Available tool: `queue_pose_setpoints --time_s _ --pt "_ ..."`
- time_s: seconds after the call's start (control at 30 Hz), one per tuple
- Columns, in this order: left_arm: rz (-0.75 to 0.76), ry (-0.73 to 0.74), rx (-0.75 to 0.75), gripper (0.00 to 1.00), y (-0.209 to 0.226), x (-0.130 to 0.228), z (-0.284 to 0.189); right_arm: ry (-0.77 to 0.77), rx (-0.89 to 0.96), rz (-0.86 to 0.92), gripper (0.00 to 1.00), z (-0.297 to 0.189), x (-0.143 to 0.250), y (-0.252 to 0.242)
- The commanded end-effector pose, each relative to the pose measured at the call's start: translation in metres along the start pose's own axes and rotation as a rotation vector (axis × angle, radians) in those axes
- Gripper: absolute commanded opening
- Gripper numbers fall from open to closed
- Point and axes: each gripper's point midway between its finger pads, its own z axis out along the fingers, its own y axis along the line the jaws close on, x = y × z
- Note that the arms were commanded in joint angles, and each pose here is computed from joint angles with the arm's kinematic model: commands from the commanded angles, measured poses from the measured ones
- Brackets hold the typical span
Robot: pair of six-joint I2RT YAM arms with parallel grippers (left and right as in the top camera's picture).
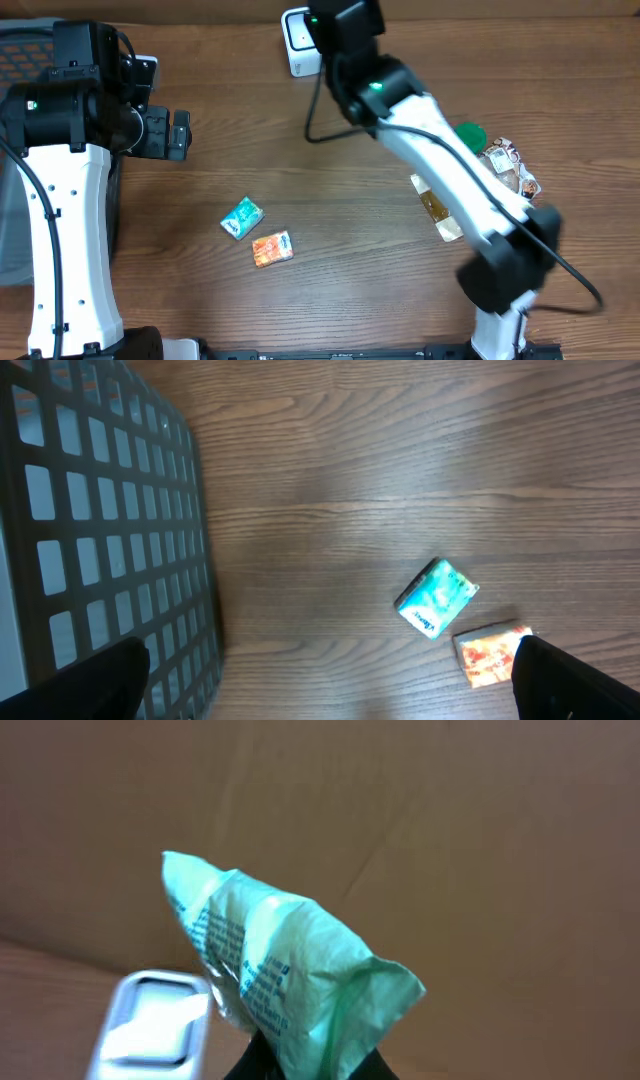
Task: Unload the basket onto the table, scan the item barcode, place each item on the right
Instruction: 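Lift the wipes pack with the right gripper toward the scanner, then hold the wipes pack's barcode under the scanner with the right gripper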
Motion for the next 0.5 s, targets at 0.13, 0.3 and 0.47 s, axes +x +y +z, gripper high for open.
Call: queue_pose_setpoints --time_s 0.13,0.3,0.47 --pt "0.012 -0.005 -0.003 1.0 0.0 -0.002 -0.001 -0.084 0.154 -0.43 0.04 0.054 0.017 0.025" --pt "0.012 -0.005 -0.003 0.99 0.0 -0.002 -0.001 -0.164 0.125 -0.587 0.04 0.087 0.039 0.054" --pt "0.012 -0.005 -0.003 1.0 0.0 -0.002 -0.001 -0.177 0.059 -0.623 0.04 0.115 0.072 0.068"
